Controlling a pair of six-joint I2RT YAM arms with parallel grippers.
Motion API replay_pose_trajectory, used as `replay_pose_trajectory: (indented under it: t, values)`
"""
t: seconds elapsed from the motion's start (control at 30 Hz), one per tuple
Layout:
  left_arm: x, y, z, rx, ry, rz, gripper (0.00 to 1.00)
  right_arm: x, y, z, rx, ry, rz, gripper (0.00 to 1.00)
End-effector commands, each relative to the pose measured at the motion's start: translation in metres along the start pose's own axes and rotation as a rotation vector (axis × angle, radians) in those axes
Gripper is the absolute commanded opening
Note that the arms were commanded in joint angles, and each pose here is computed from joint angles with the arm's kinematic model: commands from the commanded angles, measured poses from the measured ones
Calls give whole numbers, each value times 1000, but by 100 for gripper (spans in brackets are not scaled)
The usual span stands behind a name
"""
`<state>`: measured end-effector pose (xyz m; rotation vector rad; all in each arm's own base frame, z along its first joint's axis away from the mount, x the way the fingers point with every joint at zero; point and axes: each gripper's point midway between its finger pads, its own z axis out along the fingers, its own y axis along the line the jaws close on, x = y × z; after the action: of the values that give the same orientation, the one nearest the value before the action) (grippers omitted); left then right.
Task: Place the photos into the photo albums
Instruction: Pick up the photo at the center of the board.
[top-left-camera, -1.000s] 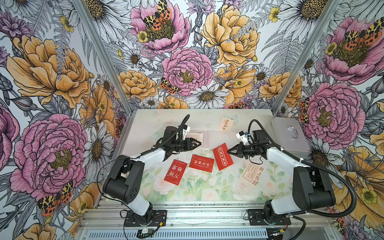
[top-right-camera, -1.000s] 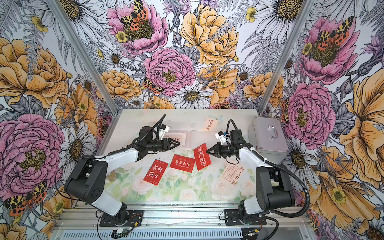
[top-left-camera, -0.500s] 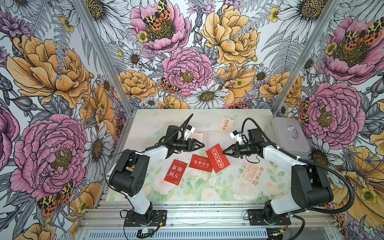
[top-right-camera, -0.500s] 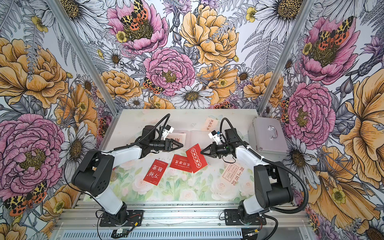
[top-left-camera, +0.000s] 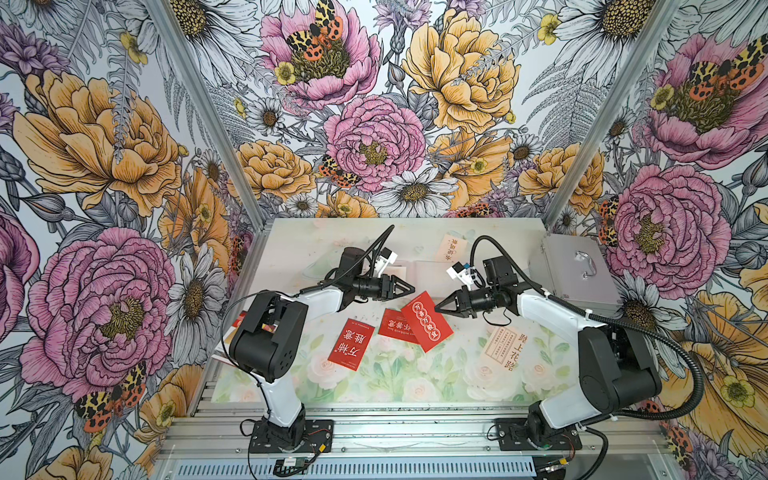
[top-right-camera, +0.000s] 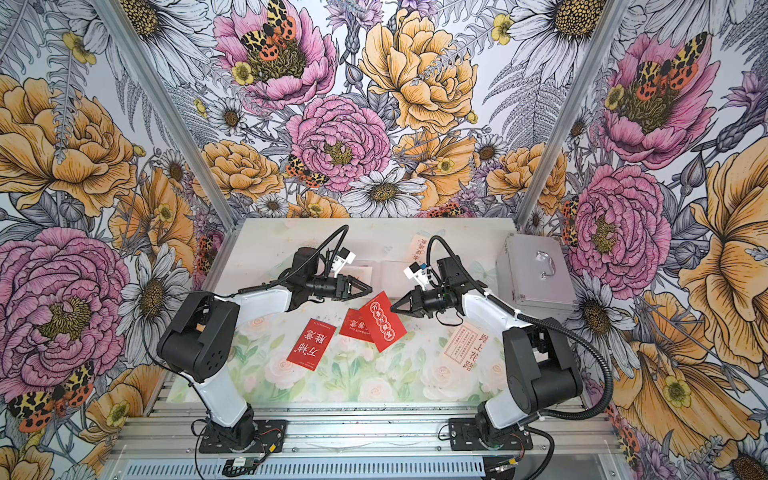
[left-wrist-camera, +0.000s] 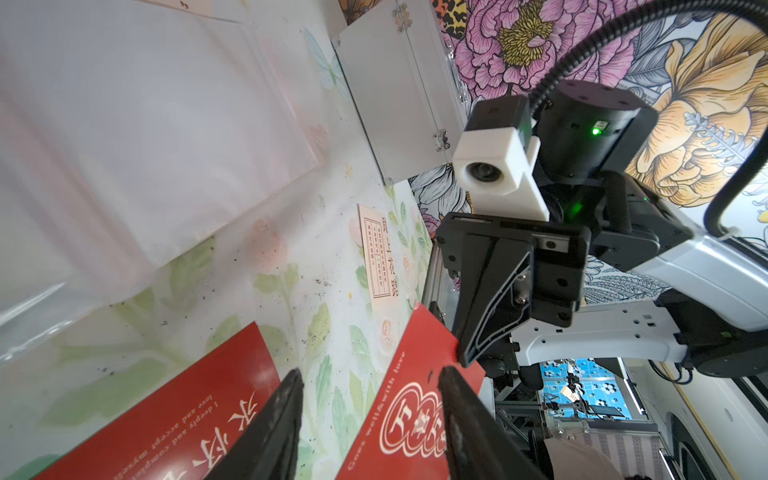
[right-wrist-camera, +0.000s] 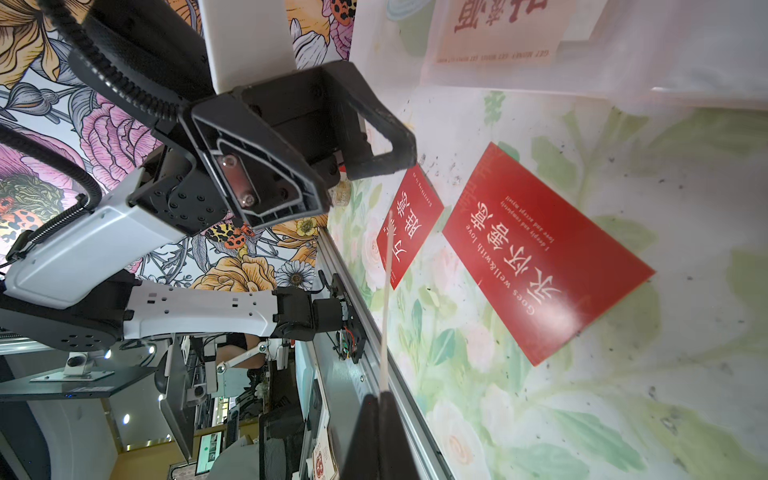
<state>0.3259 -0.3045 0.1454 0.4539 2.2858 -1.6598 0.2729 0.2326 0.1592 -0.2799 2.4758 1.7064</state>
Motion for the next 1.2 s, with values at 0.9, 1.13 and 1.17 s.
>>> replay_pose_trajectory:
  t: [0.9,1.13,1.17]
  values:
    - [31,-26,6,28,158,74,44,-20,-3,-2,39,-38,-38,0]
    - [32,-25,8,18,172,79,32,-22,-4,-2,45,-41,-35,0]
    - [32,-26,8,19,173,81,30,-22,-4,-2,47,-42,-35,0]
